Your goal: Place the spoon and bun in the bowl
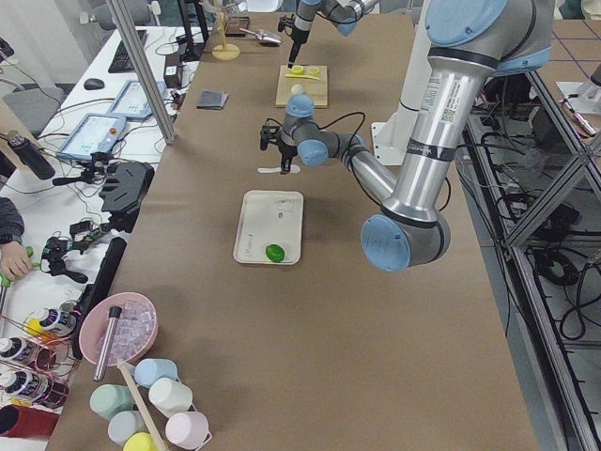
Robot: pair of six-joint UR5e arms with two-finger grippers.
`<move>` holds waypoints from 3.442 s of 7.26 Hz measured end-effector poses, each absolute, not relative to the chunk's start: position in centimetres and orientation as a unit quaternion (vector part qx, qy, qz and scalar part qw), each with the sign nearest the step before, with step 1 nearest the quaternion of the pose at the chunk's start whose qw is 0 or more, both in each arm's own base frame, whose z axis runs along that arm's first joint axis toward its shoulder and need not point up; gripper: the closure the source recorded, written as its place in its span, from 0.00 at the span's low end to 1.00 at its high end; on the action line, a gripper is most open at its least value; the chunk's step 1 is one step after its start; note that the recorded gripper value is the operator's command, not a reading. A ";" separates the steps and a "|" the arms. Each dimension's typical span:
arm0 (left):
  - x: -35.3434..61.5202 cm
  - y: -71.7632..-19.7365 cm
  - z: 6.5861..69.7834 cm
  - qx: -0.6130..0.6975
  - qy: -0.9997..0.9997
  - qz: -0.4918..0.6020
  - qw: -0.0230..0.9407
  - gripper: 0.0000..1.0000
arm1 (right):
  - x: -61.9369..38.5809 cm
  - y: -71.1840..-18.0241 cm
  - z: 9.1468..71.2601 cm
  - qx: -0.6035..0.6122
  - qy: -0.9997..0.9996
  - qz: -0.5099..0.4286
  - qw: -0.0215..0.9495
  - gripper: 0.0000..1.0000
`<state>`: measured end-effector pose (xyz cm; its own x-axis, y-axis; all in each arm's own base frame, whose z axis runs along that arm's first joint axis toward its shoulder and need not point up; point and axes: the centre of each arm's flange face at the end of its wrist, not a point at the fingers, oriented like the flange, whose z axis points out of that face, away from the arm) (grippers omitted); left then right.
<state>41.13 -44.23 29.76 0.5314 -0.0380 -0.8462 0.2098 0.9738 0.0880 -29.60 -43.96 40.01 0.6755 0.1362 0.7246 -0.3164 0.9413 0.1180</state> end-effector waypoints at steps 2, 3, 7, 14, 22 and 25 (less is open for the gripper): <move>46.5 -40.1 24.5 0.060 0.515 -0.091 0.850 1.00 | -29.8 -43.9 39.9 0.118 -0.384 0.123 0.908 0.00; 49.0 -37.8 22.8 0.056 0.524 -0.092 0.845 1.00 | -29.8 -43.9 39.9 0.118 -0.384 0.123 0.907 0.00; 53.1 -35.3 21.5 0.052 0.525 -0.090 0.845 0.74 | -30.0 -43.9 39.7 0.118 -0.386 0.121 0.907 0.00; 52.1 -36.1 21.5 0.081 0.516 -0.073 0.850 0.02 | -30.3 -43.6 39.1 0.117 -0.391 0.123 0.905 0.01; 37.4 -46.1 29.9 0.134 0.428 0.020 0.894 0.02 | -40.2 -40.1 39.5 0.148 -0.298 0.098 0.938 0.42; 37.3 -46.2 30.0 0.133 0.427 0.020 0.894 0.02 | -41.5 -40.2 40.1 0.152 -0.289 0.097 0.940 0.96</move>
<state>37.35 -46.20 30.00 0.6343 0.1491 -0.7586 0.0786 0.9637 0.2551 -41.53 -40.22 40.12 0.8139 0.0935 0.5734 -0.2695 0.9351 0.2300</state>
